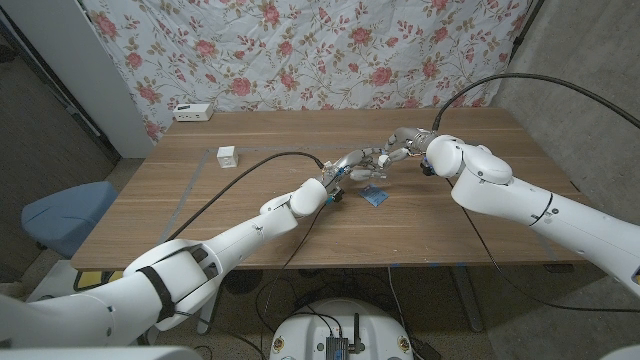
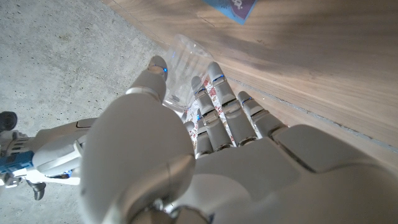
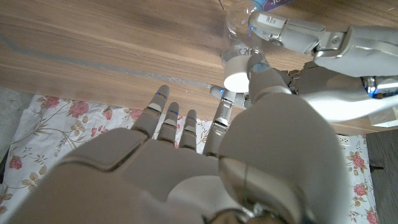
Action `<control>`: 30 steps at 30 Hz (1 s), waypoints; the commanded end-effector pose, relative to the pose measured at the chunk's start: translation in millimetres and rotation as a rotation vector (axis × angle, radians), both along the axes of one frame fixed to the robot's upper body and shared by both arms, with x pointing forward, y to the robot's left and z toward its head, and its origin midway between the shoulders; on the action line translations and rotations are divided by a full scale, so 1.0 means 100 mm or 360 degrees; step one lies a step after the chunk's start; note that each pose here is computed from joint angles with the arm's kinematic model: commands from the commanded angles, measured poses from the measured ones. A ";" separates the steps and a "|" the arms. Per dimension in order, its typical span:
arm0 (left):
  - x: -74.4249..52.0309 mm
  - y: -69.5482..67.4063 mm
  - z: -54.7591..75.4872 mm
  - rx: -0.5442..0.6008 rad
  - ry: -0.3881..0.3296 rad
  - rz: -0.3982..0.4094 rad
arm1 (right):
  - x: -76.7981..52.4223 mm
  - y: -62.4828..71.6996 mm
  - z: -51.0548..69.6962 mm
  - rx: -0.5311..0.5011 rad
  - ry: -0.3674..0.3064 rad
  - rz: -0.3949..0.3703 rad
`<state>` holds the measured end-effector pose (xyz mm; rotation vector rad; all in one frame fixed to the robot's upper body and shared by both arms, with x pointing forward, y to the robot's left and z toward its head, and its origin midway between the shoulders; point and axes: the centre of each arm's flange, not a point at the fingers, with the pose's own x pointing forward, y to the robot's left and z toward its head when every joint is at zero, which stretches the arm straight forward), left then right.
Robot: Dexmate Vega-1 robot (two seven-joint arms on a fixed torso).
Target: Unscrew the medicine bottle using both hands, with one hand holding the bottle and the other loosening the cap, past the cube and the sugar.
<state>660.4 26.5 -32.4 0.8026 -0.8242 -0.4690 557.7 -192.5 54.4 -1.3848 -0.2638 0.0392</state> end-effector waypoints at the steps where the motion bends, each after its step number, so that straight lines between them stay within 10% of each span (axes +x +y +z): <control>1: -0.02 -0.01 -0.02 0.0002 0.0007 -0.0005 | -0.02 -0.02 -0.01 0.0038 -0.0005 0.0027; 30: -0.06 0.01 -0.05 0.0000 0.0009 -0.0001 | -0.07 -0.07 -0.04 0.0146 0.0019 0.0104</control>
